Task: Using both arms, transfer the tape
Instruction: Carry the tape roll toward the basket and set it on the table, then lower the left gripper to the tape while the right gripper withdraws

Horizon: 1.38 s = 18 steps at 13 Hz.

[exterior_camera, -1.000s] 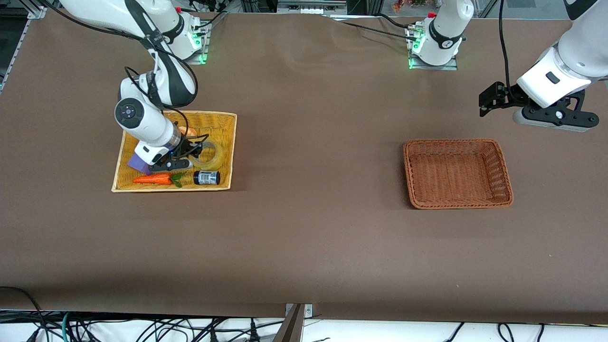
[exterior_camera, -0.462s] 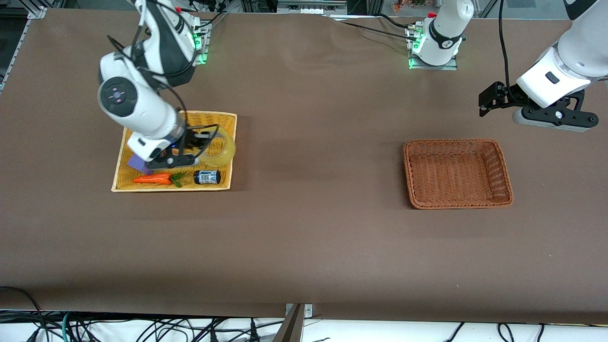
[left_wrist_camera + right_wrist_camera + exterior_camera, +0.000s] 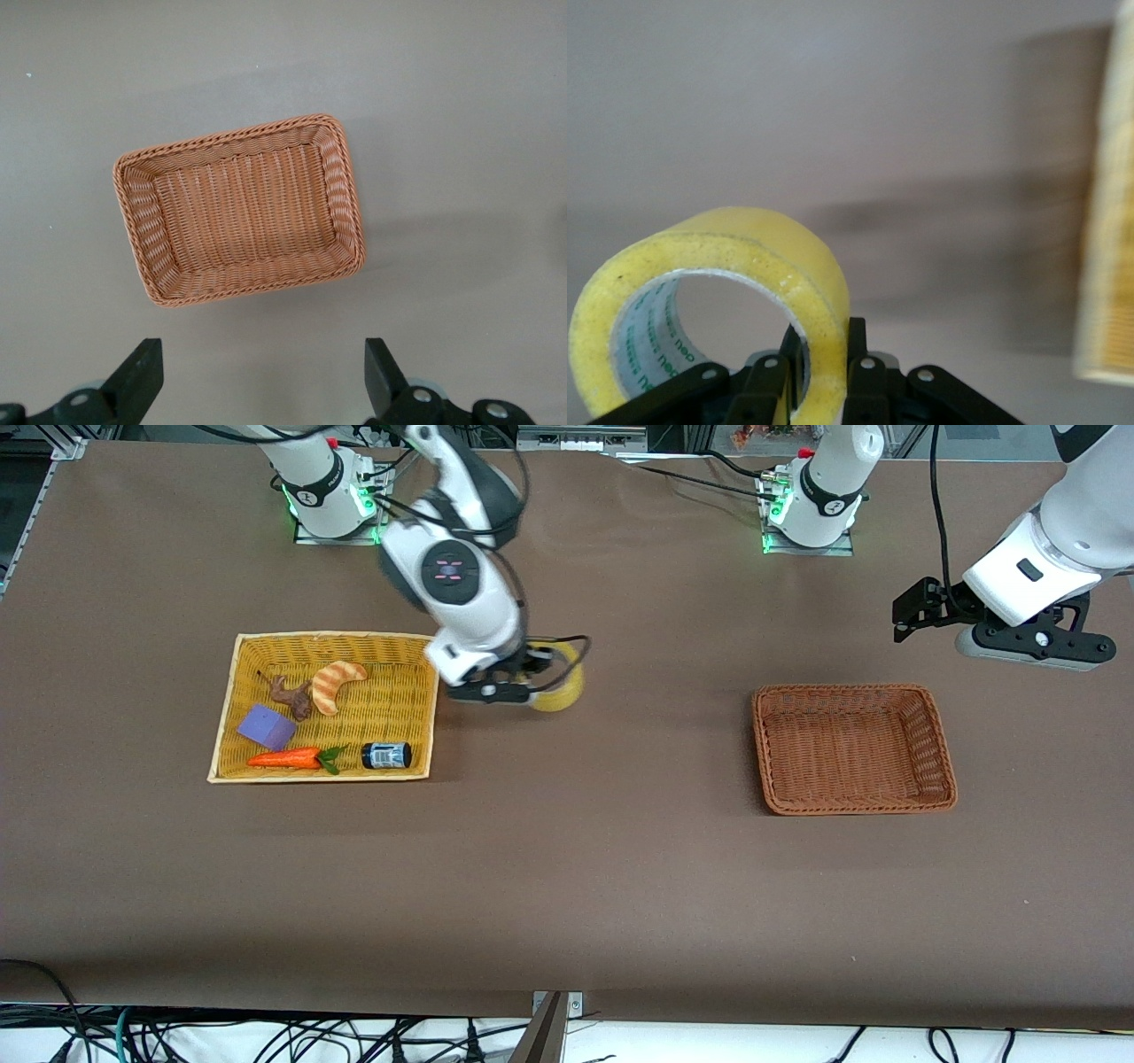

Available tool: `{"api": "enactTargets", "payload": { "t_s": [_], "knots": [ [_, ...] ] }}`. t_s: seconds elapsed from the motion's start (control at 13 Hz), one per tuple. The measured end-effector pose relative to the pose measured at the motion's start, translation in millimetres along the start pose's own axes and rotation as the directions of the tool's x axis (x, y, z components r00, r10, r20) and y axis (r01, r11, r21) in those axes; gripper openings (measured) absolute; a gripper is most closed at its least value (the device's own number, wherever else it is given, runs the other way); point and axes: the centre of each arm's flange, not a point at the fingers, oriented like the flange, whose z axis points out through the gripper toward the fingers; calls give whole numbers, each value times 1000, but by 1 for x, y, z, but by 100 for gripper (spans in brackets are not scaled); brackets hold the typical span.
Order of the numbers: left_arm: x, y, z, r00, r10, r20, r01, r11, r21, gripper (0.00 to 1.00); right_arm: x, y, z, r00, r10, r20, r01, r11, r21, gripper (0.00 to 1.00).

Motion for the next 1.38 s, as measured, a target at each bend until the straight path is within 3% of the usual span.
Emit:
{"api": "enactTargets", "payload": {
  "t_s": [0.15, 0.46, 0.69, 1.0, 1.15, 1.38],
  "knots": [
    [0, 0, 0, 1000, -1, 1, 1, 1000, 0, 100, -20, -53, 36, 997, 81, -4, -81, 997, 5, 21],
    [0, 0, 0, 1000, 0, 5, 0, 1000, 0, 100, -52, -126, 111, 980, 188, -71, -187, 982, 23, 21],
    [0, 0, 0, 1000, 0, 5, 0, 1000, 0, 100, -54, -131, 157, 975, 190, -114, -191, 982, 8, 21],
    [0, 0, 1, 1000, 0, 6, 0, 1000, 0, 100, -44, -130, 152, 970, 200, -140, -200, 980, 19, 21],
    [0, 0, 1, 1000, 0, 7, 0, 1000, 0, 100, -17, -122, 129, 960, 238, -150, -234, 971, 41, 38],
    [0, 0, 2, 1000, 0, 11, 0, 1000, -1, 100, 18, -97, 47, 954, 265, -138, -263, 964, 31, 67]
  ]
}}
